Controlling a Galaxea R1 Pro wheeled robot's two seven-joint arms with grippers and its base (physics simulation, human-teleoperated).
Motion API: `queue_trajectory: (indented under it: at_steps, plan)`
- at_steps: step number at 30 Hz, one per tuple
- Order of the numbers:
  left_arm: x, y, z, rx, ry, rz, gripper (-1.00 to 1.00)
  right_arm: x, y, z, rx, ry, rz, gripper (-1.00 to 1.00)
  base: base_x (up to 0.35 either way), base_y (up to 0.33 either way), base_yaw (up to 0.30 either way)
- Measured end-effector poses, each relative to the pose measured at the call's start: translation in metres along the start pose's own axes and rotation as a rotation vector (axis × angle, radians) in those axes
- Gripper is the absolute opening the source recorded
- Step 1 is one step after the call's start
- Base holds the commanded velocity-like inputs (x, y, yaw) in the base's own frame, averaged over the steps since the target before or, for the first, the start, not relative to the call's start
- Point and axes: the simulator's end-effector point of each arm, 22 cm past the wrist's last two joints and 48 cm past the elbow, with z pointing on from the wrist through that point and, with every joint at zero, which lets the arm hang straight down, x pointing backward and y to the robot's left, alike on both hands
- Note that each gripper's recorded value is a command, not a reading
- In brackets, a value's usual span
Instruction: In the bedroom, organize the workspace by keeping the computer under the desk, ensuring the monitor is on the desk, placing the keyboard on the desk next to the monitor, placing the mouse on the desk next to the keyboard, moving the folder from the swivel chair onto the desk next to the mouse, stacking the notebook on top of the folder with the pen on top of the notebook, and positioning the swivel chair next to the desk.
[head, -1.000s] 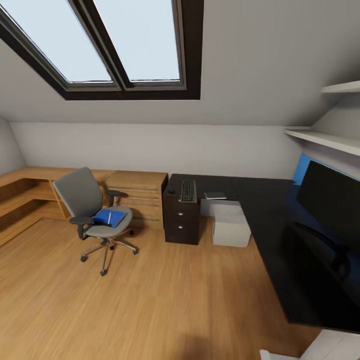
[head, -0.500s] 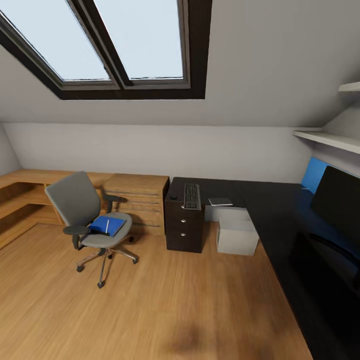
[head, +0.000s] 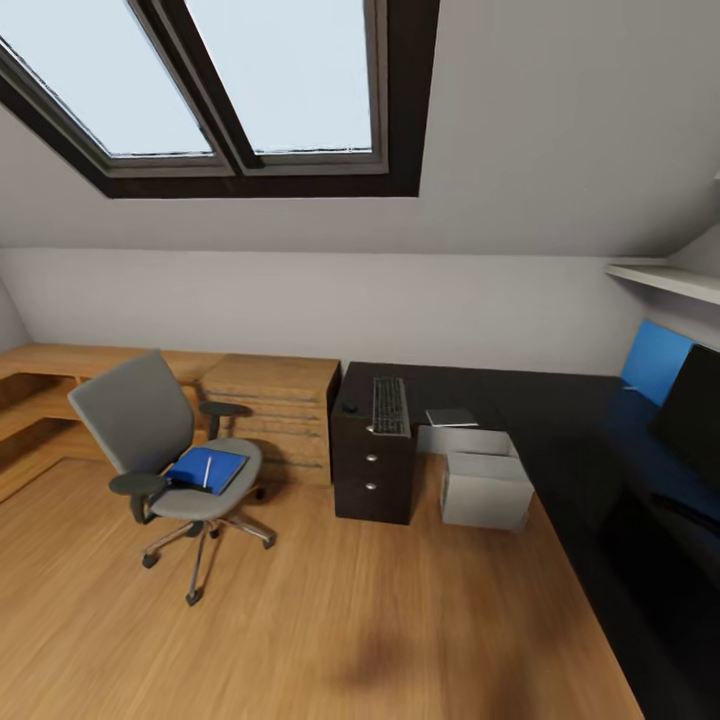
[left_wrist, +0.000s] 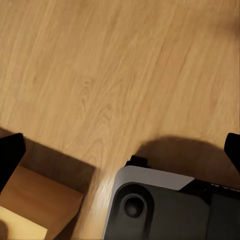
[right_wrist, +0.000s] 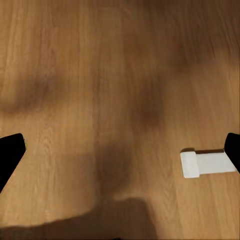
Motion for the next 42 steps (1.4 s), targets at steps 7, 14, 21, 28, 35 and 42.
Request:
queue_trajectory:
  at_steps: [7, 14, 21, 28, 35, 42]
  plan:
    - [0.000, 0.000, 0.000, 0.002, 0.000, -0.001, 1.00, -0.015, 0.003, 0.006, -0.045, -0.036, 0.014, 1.00, 0.329, 0.002, 0.000]
    - [0.000, -0.001, 0.000, 0.003, 0.000, 0.000, 1.00, -0.018, -0.002, 0.008, -0.039, -0.042, 0.014, 1.00, 0.329, 0.000, 0.000]
    - [0.001, 0.000, 0.000, 0.002, 0.002, -0.001, 1.00, -0.019, -0.002, 0.008, -0.042, -0.045, 0.012, 1.00, 0.329, 0.000, 0.000]
    - [0.001, 0.000, 0.000, 0.002, 0.002, -0.001, 1.00, -0.032, -0.003, 0.011, -0.042, -0.074, 0.012, 1.00, 0.329, 0.000, 0.000]
    - [-0.003, -0.001, 0.000, 0.002, -0.016, -0.008, 1.00, -0.043, -0.001, 0.011, -0.050, -0.118, 0.013, 1.00, 0.162, 0.000, 0.000]
    - [-0.022, 0.000, -0.001, 0.001, -0.100, -0.045, 1.00, -0.047, 0.000, 0.010, -0.052, -0.139, 0.017, 1.00, 0.105, 0.096, -0.114]
